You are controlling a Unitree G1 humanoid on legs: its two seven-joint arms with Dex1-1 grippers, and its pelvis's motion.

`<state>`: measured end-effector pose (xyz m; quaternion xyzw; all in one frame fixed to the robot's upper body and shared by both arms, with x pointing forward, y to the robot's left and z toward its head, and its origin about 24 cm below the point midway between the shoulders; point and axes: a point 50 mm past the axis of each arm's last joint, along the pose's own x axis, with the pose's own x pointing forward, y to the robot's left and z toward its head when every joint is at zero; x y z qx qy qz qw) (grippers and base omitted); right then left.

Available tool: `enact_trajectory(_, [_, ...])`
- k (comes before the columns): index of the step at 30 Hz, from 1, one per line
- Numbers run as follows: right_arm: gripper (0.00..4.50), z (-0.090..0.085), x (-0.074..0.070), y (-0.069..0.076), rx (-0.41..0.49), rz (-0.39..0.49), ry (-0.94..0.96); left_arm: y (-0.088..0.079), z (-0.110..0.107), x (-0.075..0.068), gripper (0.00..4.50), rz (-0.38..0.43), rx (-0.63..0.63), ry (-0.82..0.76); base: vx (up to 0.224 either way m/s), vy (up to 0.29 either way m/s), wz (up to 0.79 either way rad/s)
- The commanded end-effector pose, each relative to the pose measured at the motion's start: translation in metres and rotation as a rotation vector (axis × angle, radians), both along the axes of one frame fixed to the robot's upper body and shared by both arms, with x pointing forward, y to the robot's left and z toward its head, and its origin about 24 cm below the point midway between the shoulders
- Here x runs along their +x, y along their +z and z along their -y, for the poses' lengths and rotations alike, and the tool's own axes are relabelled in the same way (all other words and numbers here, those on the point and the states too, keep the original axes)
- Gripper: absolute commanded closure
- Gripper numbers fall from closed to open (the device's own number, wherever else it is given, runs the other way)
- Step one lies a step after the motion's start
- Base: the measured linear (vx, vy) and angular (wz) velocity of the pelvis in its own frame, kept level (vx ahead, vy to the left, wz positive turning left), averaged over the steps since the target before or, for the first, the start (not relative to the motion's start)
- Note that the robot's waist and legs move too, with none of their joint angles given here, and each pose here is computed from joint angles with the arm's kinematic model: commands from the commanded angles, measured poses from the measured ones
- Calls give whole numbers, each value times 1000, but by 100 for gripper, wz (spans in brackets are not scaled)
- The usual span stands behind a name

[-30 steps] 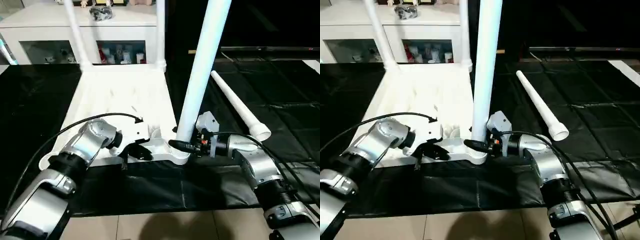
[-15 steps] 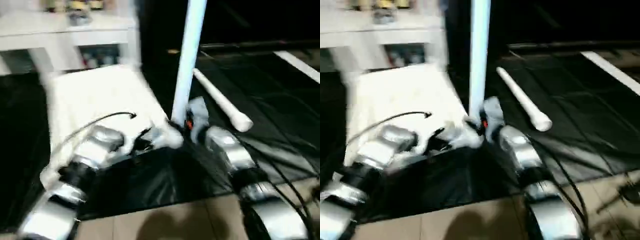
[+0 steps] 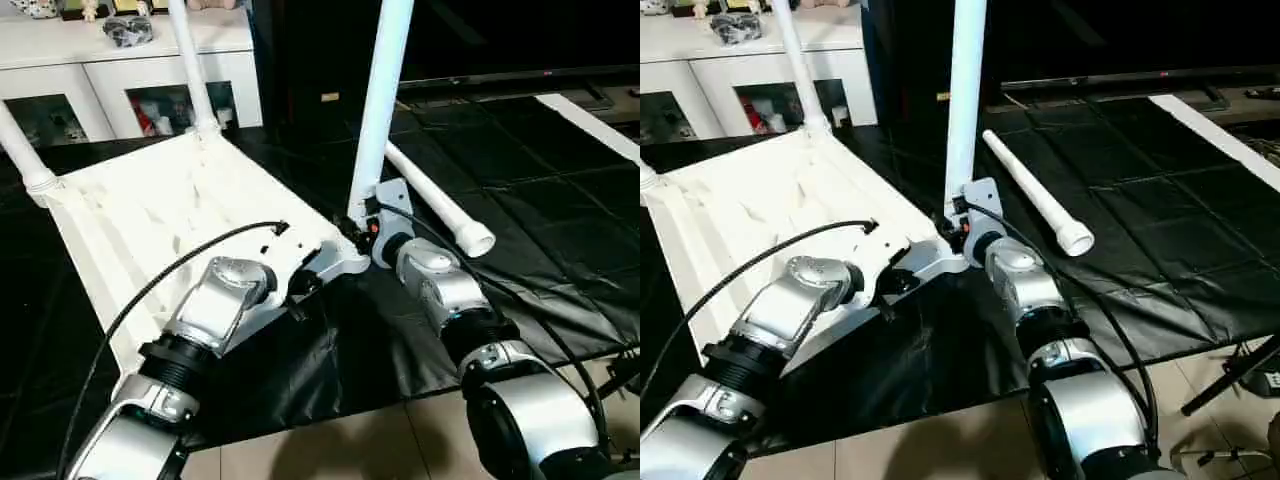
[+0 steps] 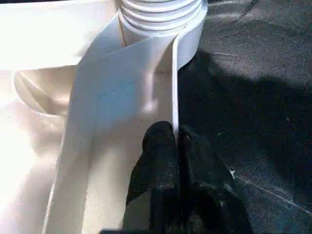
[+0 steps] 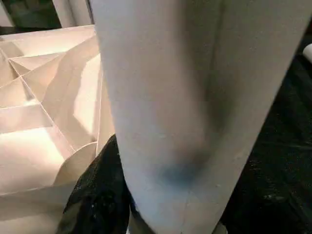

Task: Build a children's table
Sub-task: Rotate leg to tighten

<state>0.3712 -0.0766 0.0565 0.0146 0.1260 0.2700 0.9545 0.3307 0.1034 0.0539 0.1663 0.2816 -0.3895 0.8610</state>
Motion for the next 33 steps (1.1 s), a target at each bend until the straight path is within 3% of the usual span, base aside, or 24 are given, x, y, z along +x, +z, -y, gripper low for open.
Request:
enact_trajectory(1, [187,-13,-24,-44,9,-205,50,6,-1,6,450,50,21,19,0,0,0])
enact_trajectory(10, [102,-5,-26,-39,33,-119,117,5,-13,11,450,89,39,-29,0,0,0])
enact_trajectory(18, [48,25,-38,-42,34,-57,195,4,-20,9,450,86,40,-153,0,0,0])
enact_trajectory(22, [9,52,-45,-28,38,23,259,3,-22,2,450,71,37,-304,0,0,0])
enact_trajectory(26, [4,74,-47,-10,1,83,323,2,-26,-5,450,47,44,-432,17,-3,0])
enact_trajectory(33, [4,91,-54,10,-86,91,505,3,-32,-12,450,17,82,-598,0,0,0])
